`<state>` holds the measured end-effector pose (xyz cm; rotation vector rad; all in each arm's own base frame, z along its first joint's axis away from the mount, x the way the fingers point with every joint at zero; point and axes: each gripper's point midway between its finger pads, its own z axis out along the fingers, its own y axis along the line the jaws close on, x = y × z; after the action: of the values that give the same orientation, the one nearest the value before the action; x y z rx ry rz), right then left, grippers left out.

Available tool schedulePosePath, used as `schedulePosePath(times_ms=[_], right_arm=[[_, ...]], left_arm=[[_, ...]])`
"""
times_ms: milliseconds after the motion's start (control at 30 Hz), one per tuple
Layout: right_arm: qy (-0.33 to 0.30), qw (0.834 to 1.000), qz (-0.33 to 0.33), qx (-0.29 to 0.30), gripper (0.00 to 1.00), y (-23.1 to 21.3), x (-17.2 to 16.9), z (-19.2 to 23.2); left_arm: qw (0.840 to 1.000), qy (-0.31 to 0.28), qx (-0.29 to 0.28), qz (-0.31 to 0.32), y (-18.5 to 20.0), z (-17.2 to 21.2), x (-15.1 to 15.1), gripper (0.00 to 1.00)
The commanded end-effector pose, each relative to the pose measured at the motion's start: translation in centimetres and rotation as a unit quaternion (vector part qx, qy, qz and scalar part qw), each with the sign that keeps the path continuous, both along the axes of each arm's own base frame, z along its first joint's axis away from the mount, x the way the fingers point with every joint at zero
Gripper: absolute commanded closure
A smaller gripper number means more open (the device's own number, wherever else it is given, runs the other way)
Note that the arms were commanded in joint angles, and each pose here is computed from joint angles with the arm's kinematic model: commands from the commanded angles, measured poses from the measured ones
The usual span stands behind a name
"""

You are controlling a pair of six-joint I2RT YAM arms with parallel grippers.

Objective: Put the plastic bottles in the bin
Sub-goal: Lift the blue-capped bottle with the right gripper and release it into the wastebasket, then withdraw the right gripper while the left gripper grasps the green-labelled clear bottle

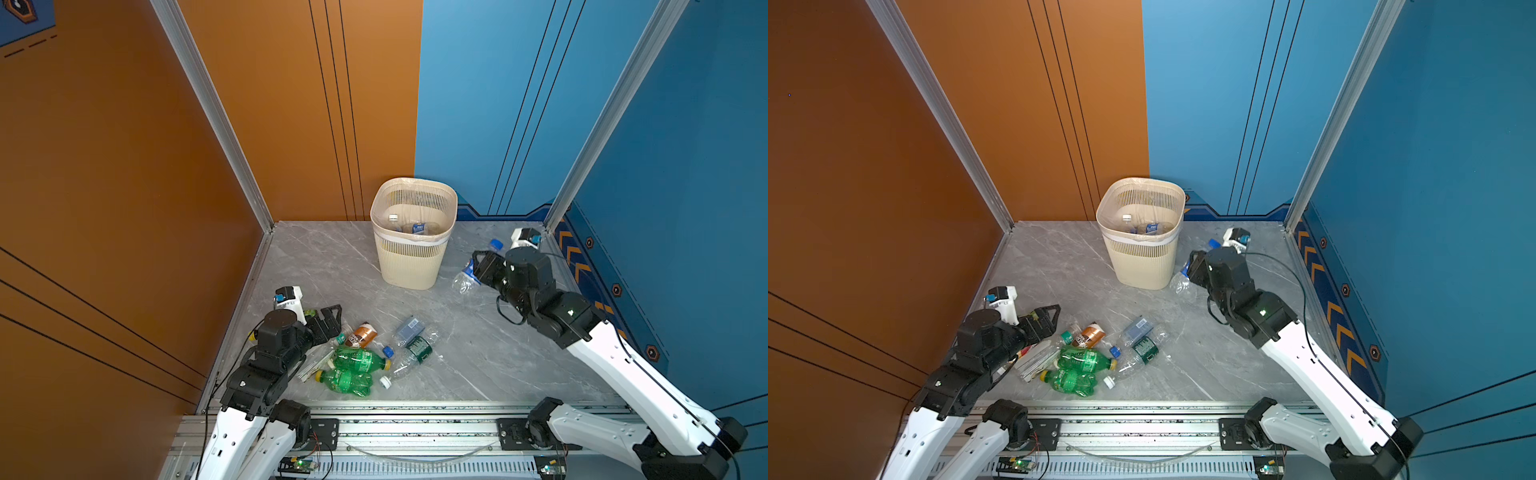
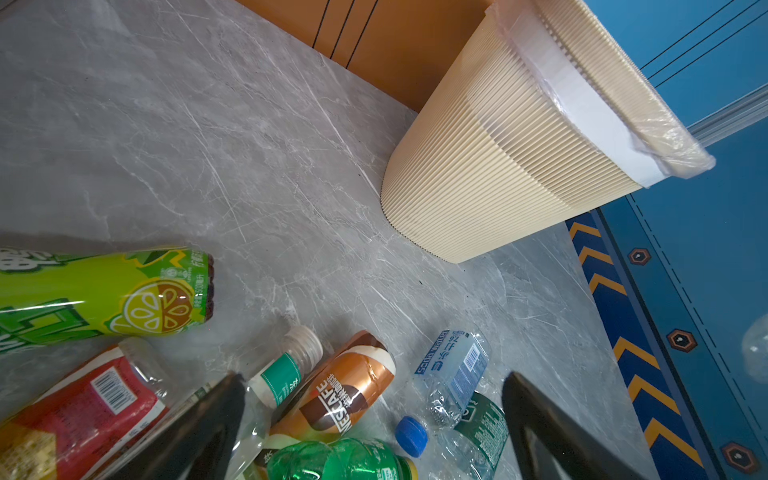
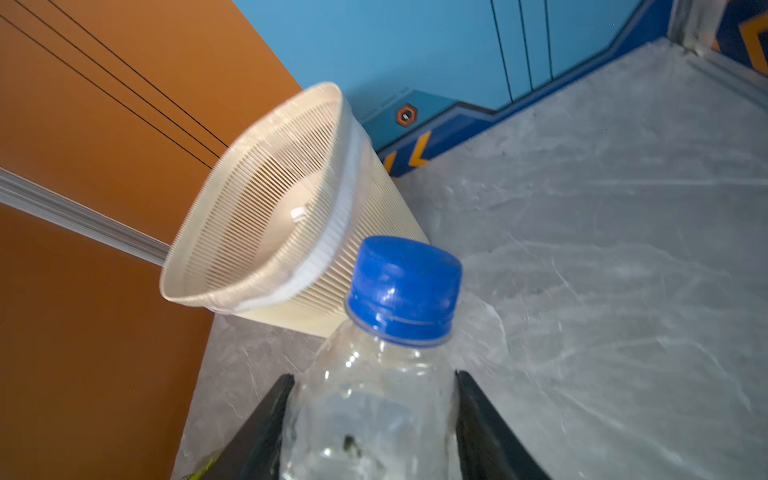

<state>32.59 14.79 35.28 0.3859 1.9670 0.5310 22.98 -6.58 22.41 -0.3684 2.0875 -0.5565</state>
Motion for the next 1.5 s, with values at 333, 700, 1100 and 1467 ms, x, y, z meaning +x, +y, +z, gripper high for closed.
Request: schedulePosePath(times_ms=[333,700,1100,1467], right_arm=[[-0.070,0.985,0.131,-0.083,0.50,5.9,12.0,8.5],[-0.028,0.983,0.154,-0.098,0.49,7.1,18.0,4.3],[-0.054,0.984,0.133,-0.106,0.00,5.0,16.5,8.2],[-0.075,0.989,0.101,-0.080,0.00,0.7,2.9,3.1]], left_arm=[[0.999,0.027,-0.005,0.019,0.7,-1.6,-0.8,0.02],[1.000,0.024,-0.005,0.015,0.6,-1.2,-0.9,0.02],[1.000,0.026,-0.006,0.009,0.5,-1.1,-1.2,0.02],[0.999,0.037,-0.021,-0.029,-1.1,-1.8,-1.1,0.02]])
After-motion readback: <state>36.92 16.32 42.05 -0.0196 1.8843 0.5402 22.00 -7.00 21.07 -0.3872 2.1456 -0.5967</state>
